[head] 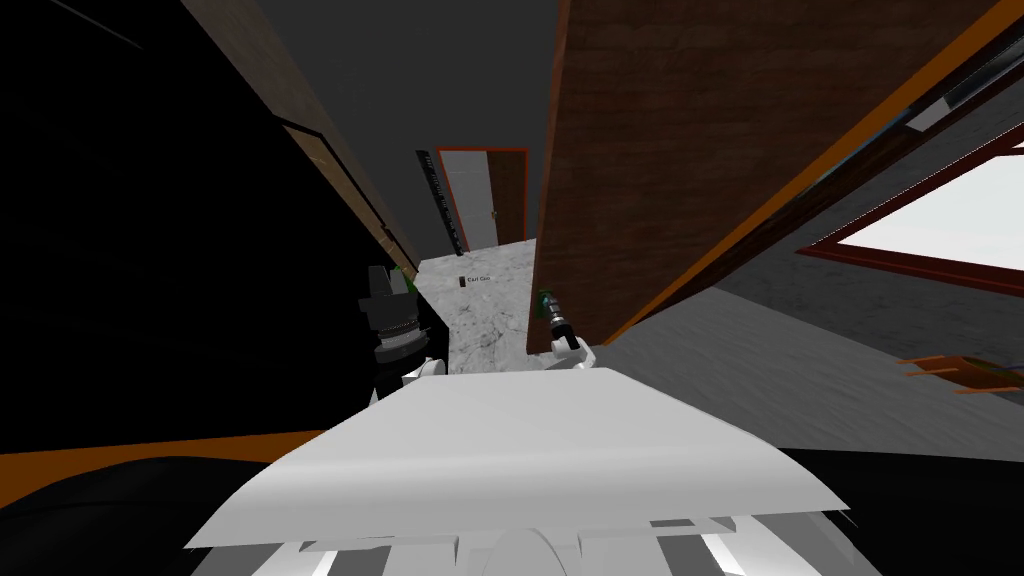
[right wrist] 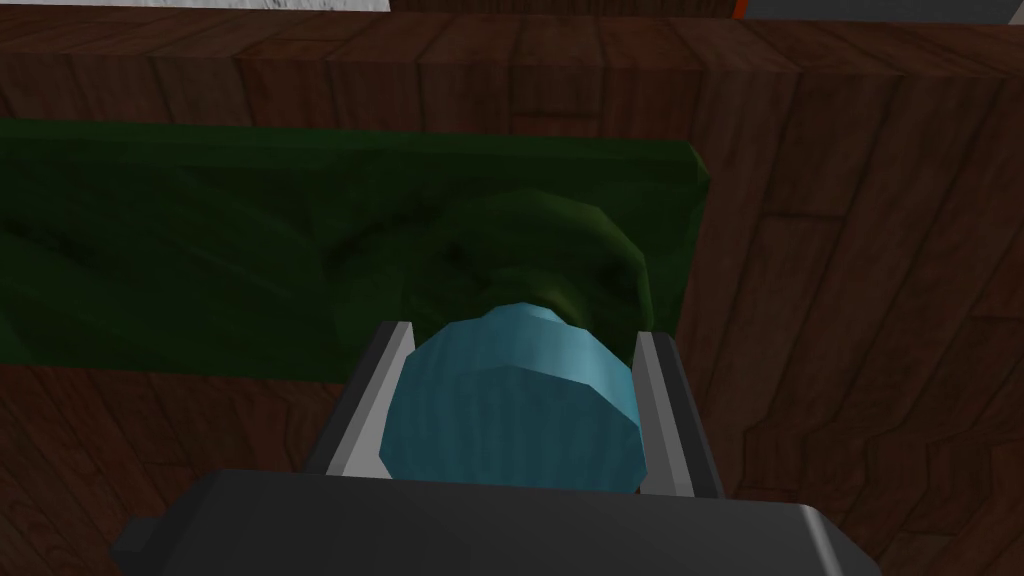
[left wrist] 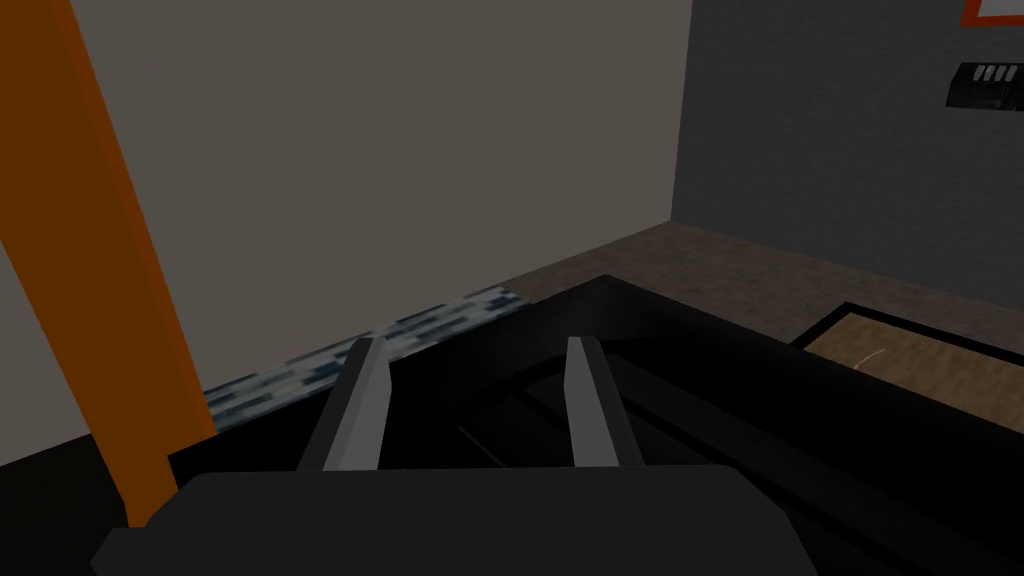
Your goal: Push the door open
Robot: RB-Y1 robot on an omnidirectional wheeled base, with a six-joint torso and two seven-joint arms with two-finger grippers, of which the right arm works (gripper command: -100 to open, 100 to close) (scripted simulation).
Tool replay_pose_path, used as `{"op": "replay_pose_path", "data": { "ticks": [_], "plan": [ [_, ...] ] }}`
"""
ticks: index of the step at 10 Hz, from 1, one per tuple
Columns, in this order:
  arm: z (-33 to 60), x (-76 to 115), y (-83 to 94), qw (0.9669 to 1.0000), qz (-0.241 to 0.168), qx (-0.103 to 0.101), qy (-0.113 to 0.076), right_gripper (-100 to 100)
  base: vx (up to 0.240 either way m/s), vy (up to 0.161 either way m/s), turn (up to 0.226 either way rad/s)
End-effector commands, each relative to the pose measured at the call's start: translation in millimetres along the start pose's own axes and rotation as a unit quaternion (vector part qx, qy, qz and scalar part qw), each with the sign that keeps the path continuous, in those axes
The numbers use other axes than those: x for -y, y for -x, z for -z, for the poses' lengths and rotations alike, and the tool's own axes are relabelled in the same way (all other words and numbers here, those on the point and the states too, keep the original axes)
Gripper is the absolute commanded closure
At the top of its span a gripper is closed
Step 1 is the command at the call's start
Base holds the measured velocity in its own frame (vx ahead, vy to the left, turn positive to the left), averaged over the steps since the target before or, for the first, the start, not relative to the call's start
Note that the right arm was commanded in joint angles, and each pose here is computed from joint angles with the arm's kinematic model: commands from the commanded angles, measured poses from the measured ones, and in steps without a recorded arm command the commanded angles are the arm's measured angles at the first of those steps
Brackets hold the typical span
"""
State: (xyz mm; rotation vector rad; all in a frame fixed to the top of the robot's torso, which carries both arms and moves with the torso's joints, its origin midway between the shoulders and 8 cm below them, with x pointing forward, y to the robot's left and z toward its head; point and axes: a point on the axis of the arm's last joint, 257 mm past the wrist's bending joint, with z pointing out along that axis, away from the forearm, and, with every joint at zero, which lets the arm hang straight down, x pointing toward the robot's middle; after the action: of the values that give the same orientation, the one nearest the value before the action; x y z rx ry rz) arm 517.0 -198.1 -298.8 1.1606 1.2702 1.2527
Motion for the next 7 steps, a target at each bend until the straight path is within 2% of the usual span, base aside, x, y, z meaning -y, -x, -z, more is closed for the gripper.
{"op": "replay_pose_path", "data": {
  "ticks": [1, 3, 7],
  "plan": [
    [-0.4, -0.1, 6.6, 1.0000, 0.002, 0.006, 0.000, 100, 0.107, 0.037, -0.037],
    [-0.7, -0.3, 12.9, 0.9999, 0.003, 0.011, 0.000, 100, 0.152, 0.071, -0.045],
    [-1.5, -1.1, 37.4, 0.9994, 0.007, 0.033, 0.000, 100, 0.202, 0.054, -0.046]
  ]
}}
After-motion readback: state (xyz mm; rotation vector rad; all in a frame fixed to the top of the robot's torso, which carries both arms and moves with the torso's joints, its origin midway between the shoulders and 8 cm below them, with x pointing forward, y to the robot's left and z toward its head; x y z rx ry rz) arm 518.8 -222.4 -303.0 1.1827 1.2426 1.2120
